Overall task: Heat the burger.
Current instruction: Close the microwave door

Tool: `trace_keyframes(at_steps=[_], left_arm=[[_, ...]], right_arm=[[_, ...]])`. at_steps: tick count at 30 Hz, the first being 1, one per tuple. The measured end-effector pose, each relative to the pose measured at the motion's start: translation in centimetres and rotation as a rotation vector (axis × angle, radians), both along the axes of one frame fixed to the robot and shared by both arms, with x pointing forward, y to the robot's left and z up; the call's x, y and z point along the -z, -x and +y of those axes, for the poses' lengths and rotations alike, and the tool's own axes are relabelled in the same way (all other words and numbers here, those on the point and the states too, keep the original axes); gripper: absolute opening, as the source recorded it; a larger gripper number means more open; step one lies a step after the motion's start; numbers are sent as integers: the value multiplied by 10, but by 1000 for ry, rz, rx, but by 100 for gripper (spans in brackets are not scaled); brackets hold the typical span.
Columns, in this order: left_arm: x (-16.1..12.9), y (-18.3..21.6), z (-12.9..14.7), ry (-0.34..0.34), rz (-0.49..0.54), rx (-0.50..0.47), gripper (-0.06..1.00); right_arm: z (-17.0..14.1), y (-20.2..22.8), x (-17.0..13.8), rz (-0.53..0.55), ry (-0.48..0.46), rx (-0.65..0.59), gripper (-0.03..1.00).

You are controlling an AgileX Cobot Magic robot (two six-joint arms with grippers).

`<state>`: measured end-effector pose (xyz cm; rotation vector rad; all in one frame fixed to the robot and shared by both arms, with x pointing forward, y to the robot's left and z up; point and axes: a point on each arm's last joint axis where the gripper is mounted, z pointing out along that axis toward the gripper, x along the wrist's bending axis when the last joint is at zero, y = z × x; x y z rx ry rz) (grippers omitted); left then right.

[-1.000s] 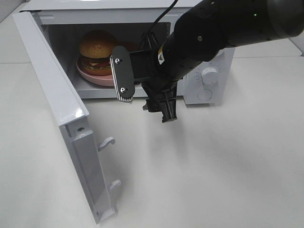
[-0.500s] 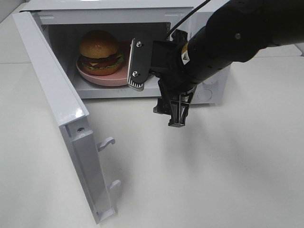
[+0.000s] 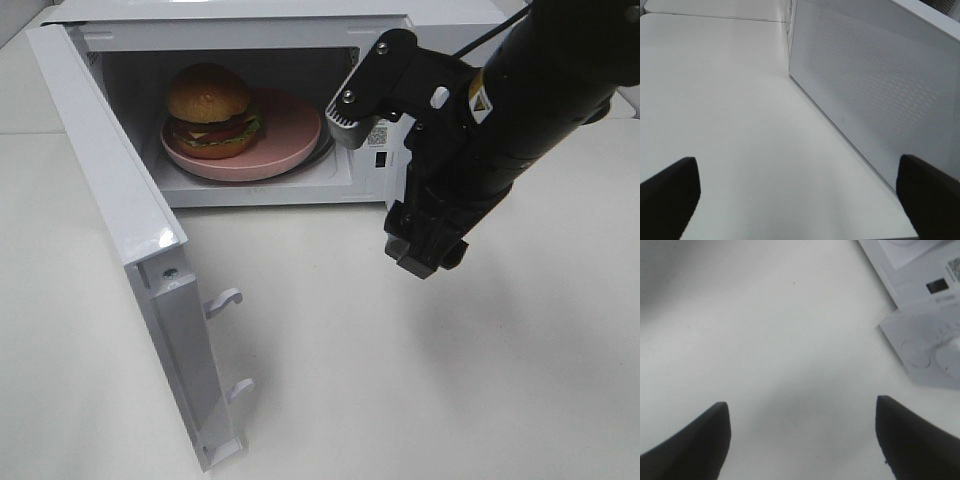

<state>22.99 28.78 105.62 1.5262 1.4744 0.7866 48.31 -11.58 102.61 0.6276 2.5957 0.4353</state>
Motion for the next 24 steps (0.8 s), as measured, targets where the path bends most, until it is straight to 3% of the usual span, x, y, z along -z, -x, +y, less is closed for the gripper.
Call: trace_keyframes(at_steps=[14,24], left_arm=[[0,0,0,0,0,0,99],[0,0,0,0,0,0,99]], right_arm=[[-38,38,-23,172,70,273,76],[-66,71,-46,123,-6,318,76]])
